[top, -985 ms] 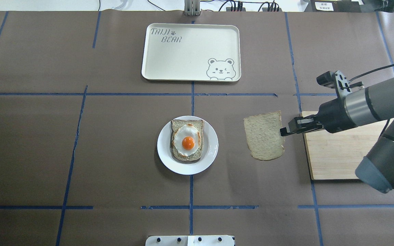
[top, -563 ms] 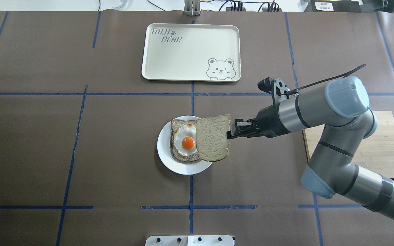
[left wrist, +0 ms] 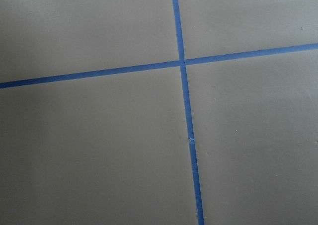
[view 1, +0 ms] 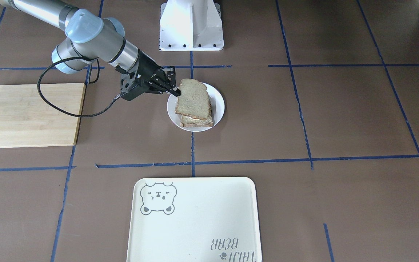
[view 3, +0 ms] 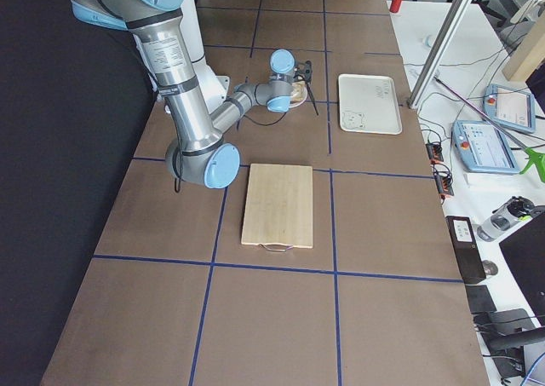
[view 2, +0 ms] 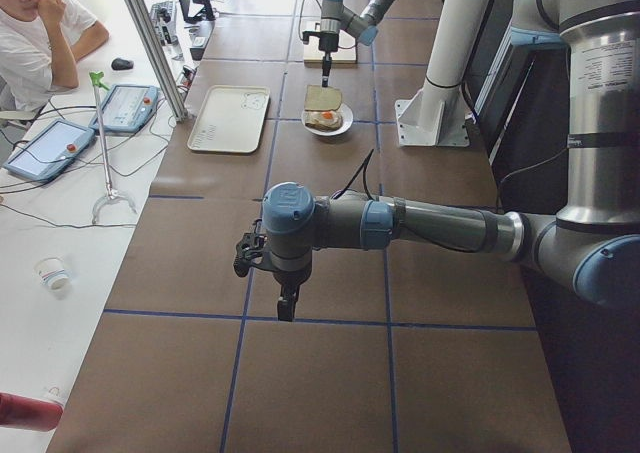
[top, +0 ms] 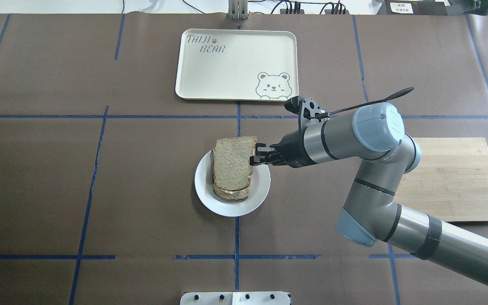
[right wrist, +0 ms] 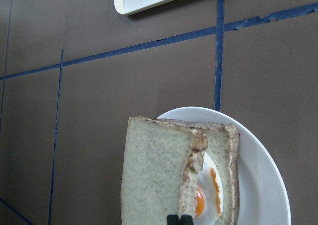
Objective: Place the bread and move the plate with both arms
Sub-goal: 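Lift the bread slice with the right gripper and carry it toward the plate, then lower the bread onto the egg toast and open the right gripper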
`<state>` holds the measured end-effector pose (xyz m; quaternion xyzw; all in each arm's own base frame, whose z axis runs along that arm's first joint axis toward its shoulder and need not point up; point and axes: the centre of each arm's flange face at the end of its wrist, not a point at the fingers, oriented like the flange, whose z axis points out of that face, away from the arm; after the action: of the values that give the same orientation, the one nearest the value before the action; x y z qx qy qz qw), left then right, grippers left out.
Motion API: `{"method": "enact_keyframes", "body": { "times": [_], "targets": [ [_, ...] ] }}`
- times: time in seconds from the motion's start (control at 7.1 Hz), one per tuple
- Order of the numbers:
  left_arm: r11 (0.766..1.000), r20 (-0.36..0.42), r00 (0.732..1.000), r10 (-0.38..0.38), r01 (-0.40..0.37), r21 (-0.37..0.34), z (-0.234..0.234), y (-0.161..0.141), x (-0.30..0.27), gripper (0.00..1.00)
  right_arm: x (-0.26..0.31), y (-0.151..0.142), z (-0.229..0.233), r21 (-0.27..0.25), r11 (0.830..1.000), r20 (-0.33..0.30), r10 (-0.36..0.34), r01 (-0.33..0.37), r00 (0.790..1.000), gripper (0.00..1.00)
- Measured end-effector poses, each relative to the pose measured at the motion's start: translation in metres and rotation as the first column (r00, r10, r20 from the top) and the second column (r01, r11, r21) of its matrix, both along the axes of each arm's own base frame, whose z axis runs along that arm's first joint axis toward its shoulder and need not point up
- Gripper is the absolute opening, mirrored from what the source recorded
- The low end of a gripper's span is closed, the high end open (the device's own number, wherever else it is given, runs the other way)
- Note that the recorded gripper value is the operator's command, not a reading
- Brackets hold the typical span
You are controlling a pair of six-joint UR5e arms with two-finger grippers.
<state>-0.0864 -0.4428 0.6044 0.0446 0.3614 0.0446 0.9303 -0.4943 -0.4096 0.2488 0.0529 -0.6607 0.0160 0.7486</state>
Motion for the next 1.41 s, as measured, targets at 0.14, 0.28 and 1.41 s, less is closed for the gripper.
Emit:
{"method": "enact_keyframes", "body": {
  "times": [0.14,0.28,1.41],
  "targets": [
    [1.000,0.000,1.000,0.000,0.000,0.001,0.000,0.000,0.000,1.00,-0.013,-0.003,0.000,0.001,1.000,-0.009,-0.003,0.003,1.000,0.00],
    [1.000,0.000,1.000,0.000,0.000,0.003,-0.002,0.000,0.000,1.00,-0.020,-0.003,0.001,0.002,1.000,-0.015,-0.009,0.009,1.000,0.00],
    [1.000,-0.005,1.000,-0.004,0.004,0.015,-0.010,0.001,-0.001,1.00,-0.027,0.015,0.023,0.041,0.999,0.003,-0.035,0.035,0.999,0.00]
  ]
}}
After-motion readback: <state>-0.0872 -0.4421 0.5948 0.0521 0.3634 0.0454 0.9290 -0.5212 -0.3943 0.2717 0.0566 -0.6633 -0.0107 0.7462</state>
